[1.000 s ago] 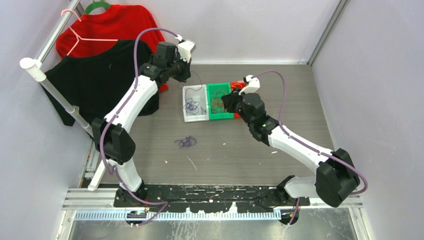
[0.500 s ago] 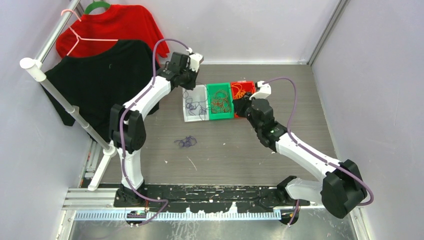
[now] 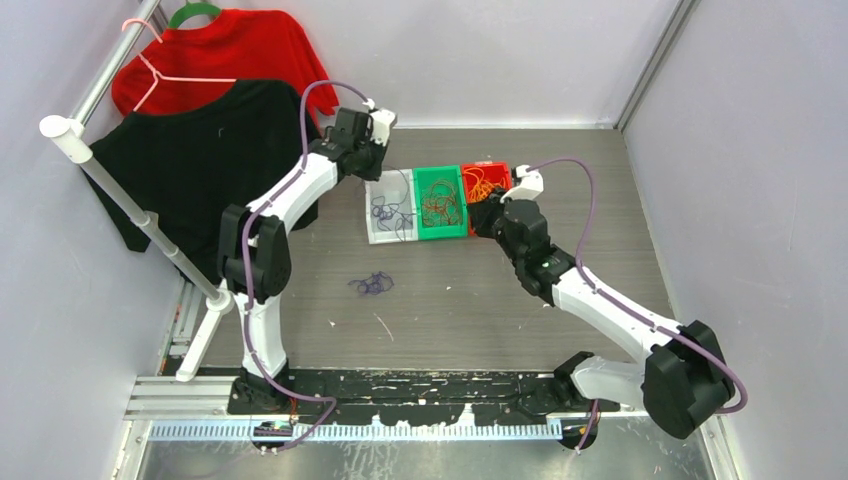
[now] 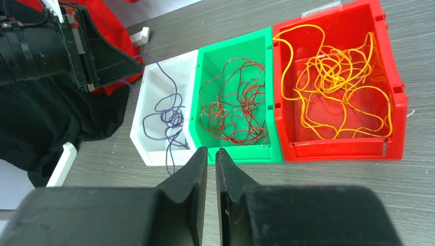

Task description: Untangle the cables

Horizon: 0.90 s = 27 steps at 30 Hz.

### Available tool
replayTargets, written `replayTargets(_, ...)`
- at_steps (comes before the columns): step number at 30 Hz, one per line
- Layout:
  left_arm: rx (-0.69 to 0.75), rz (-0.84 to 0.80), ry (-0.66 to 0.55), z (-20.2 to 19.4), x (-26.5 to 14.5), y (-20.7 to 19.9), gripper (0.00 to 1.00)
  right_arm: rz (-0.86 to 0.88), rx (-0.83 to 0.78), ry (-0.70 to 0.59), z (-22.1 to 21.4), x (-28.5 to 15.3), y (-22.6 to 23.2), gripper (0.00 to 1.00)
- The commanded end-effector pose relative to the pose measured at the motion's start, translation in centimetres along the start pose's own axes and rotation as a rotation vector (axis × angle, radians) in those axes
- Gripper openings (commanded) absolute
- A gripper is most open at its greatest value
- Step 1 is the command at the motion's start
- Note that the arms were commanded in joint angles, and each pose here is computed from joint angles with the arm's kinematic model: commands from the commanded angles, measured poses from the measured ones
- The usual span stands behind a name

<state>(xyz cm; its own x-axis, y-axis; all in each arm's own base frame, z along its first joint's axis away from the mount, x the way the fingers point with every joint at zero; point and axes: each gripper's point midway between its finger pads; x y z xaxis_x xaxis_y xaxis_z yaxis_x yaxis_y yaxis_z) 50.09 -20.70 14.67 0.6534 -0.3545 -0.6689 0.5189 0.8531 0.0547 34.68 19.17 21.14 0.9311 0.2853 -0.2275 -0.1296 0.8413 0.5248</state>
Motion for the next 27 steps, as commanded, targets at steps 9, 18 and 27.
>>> replayTargets(9,-0.044,0.092,-0.100,2.1,-3.9,4.4,0.00,0.202,0.069,0.180,-4.6,5.4,6.7,0.17)
replayTargets(18,-0.050,0.109,-0.124,3.1,-4.6,5.2,0.00,0.311,0.084,0.343,-10.1,9.2,10.8,0.11)
replayTargets(27,-0.060,0.123,-0.138,3.4,-4.5,5.7,0.00,0.360,0.076,0.355,-10.5,8.8,11.6,0.07)
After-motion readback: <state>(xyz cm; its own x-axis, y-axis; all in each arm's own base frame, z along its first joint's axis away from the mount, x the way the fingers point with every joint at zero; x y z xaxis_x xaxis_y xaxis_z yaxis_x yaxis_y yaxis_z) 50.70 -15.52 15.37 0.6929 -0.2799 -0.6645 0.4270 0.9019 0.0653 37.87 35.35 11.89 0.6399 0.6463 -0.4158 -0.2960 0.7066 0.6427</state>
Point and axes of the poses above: each gripper's point midway between its finger pads, its own x axis out along the fingers, its own y axis along the line the jaws close on, z = x × y, and after that the axes turned 3 degrees about x, right-handed
